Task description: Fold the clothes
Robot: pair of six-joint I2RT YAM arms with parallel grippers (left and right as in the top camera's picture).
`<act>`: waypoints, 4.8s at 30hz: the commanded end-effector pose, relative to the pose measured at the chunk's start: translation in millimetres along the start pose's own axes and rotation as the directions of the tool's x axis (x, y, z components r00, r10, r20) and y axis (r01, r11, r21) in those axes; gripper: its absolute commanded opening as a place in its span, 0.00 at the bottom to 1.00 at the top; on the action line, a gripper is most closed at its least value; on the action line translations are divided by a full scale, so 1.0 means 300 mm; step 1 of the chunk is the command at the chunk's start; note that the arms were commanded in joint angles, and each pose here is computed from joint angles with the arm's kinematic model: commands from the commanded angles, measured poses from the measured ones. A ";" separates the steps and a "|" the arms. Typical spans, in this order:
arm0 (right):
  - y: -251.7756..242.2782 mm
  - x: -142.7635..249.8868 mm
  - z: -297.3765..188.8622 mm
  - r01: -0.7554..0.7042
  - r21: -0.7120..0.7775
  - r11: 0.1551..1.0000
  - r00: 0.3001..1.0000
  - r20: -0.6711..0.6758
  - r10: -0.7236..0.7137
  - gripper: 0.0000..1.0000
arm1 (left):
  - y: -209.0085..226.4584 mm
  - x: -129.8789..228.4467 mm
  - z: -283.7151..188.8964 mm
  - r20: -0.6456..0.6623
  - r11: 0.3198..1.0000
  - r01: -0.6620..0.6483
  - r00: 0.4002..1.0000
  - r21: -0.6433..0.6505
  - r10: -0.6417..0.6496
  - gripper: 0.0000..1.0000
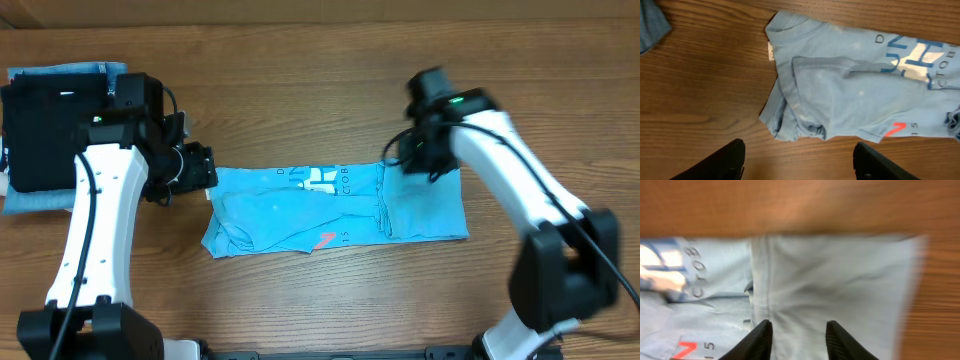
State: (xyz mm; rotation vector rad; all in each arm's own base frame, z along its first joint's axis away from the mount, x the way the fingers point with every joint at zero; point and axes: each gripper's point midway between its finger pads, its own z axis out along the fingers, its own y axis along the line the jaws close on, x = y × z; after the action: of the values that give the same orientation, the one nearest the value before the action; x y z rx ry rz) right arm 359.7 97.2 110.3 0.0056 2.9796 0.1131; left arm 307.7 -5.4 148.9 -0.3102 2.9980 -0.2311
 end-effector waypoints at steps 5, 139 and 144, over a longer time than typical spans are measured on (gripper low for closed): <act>-0.148 -0.029 -0.189 -0.105 0.034 0.994 0.988 0.114 0.101 0.43 | 0.001 0.068 0.214 -0.140 0.997 -0.056 0.988 0.049 0.063 0.74; 0.085 0.036 -0.187 0.154 -0.205 0.967 0.988 0.059 -0.145 0.55 | -0.188 -0.189 0.040 -0.001 0.998 0.030 1.000 0.054 -0.030 0.44; 0.299 0.115 -0.138 0.265 -0.323 0.909 0.961 0.016 -0.275 0.56 | -0.150 -0.180 0.104 -0.027 0.997 0.054 0.998 0.060 -0.053 0.44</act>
State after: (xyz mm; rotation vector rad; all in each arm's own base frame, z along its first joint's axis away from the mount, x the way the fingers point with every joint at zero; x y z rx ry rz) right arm 331.8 149.6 161.7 -0.3489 2.8927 0.4290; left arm 381.3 -35.0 136.2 -0.4309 2.9850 -0.3265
